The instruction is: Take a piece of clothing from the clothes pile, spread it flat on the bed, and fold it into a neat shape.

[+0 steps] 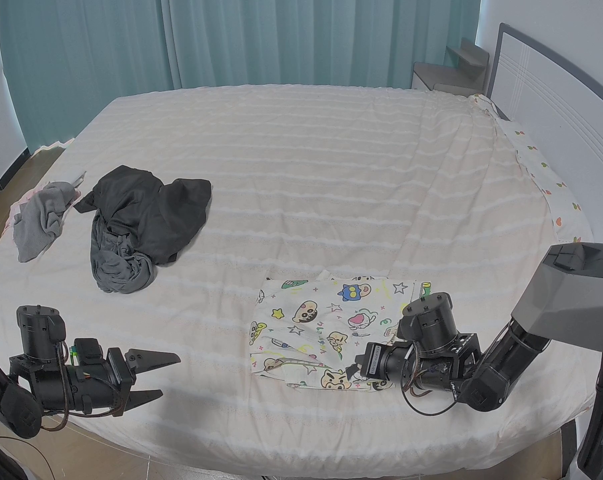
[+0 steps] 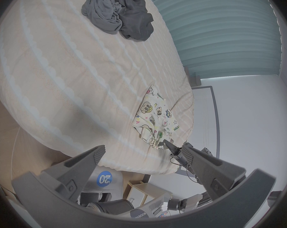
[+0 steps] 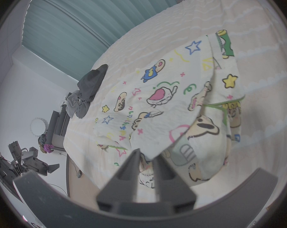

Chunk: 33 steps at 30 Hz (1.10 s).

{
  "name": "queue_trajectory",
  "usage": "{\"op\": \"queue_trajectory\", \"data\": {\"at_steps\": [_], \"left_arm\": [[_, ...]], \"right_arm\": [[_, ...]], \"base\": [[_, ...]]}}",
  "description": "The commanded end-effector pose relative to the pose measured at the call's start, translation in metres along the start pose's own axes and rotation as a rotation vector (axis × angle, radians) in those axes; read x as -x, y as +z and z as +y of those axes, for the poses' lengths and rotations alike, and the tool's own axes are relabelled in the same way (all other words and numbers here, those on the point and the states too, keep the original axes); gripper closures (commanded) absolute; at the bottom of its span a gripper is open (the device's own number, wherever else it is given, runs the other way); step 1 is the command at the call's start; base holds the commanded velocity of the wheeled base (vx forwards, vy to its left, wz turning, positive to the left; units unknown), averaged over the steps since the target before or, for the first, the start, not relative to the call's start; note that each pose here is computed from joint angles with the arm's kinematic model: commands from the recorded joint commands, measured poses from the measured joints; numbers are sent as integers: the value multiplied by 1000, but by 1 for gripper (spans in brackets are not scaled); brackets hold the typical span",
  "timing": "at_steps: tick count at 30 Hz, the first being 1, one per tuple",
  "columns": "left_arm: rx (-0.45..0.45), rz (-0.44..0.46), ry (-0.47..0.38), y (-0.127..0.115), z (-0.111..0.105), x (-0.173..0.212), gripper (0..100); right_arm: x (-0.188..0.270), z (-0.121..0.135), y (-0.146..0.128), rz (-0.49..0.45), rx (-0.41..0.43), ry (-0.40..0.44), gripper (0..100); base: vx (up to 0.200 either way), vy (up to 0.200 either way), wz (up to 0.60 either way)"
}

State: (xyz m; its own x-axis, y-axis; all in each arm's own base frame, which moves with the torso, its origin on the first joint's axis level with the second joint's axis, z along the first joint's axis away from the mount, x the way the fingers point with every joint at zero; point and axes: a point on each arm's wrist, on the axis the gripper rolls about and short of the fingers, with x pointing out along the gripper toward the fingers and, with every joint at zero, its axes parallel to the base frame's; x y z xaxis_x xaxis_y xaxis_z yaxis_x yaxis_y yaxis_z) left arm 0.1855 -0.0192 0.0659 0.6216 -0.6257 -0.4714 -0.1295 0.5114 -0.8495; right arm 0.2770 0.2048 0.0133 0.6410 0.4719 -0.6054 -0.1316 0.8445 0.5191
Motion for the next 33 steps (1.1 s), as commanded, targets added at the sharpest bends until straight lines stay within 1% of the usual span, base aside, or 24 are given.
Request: {"op": "queue_trajectory", "data": {"at_steps": [1, 4, 6, 9, 13, 14, 17, 21, 23, 24, 27, 33], "left_arm": [[4, 2, 3, 0, 1, -1, 0], [5, 3, 4, 0, 1, -1, 0], [6, 3, 5, -1, 1, 0, 0], [5, 5, 5, -1, 1, 0, 0], [5, 5, 5, -1, 1, 0, 0], [5, 5, 5, -1, 1, 0, 0], [5, 5, 5, -1, 1, 0, 0], [6, 5, 5, -1, 1, 0, 0], [6, 5, 5, -1, 1, 0, 0], [8, 6, 7, -1, 2, 0, 0], [8, 6, 7, -1, 2, 0, 0], [10, 6, 7, -1, 2, 0, 0]], "right_arm": [[8, -5, 1, -3, -8, -13, 100], [13, -7, 3, -8, -13, -17, 100], [29, -11, 9, -31, -27, -22, 100], [39, -15, 13, -45, -35, -26, 100], [53, -24, 18, -62, -54, -39, 100], [59, -32, 21, -67, -71, -52, 100], [64, -45, 23, -50, -98, -64, 100], [65, -61, 19, 2, -124, -71, 100], [64, -63, 18, 12, -121, -70, 100], [61, -67, 14, 40, -110, -75, 100], [54, -72, 8, 70, -83, -94, 100], [49, -75, 2, 103, -38, -105, 100]], "base": [[0, 0, 0], [0, 0, 0], [0, 0, 0], [0, 0, 0], [0, 0, 0], [0, 0, 0], [0, 0, 0], [0, 0, 0], [0, 0, 0], [0, 0, 0], [0, 0, 0], [0, 0, 0]]}}
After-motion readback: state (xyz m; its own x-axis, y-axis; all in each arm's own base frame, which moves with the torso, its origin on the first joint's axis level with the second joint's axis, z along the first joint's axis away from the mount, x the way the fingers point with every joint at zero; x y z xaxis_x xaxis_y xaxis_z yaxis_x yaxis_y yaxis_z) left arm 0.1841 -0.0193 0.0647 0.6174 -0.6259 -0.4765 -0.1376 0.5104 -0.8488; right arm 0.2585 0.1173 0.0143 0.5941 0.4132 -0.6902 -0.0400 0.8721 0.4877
